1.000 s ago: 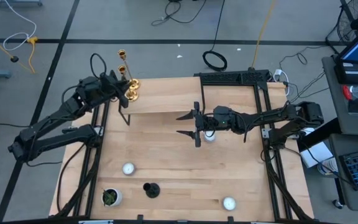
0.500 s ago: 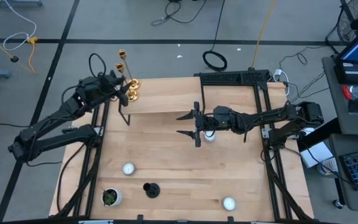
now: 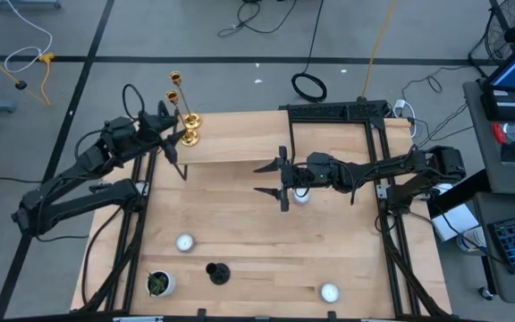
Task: Pick & Place candle stick holders
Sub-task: Put the black candle holder on the shelf
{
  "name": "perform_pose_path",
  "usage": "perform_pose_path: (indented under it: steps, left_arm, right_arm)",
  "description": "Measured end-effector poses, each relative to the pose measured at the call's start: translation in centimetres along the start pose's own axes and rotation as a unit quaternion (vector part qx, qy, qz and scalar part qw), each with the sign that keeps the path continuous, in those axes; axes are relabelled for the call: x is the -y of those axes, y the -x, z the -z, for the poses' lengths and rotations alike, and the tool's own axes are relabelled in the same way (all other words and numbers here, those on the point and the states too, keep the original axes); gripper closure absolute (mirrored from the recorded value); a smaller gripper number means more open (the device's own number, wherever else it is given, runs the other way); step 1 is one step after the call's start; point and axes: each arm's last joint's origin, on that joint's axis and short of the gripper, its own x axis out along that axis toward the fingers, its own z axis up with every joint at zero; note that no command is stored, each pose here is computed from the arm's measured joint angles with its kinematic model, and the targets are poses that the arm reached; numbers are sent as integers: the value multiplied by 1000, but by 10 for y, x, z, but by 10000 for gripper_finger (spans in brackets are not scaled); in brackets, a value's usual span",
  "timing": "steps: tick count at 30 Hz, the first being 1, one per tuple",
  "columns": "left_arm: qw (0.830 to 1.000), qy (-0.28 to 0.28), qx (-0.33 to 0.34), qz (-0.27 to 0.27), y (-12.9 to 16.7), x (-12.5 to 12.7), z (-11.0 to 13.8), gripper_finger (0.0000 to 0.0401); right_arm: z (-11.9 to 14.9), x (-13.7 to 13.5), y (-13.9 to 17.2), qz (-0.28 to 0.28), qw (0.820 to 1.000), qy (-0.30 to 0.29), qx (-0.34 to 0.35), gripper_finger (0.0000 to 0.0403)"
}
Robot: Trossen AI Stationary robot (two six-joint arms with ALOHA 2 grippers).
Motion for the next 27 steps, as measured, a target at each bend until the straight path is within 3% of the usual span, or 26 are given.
perform_pose_path:
  steps: [16,23,27]
  left_arm:
    - [989,-20,-29,142,9,28,7,201]
    - [966,-19,-28,255,14,43,7,201]
    - [939,-37,-29,340,19,53,8,201]
  right_arm:
    - [0,0,0,0,1000,0,0,170]
    - [0,0,0,0,1000,0,0,170]
    - [0,0,0,0,1000,0,0,170]
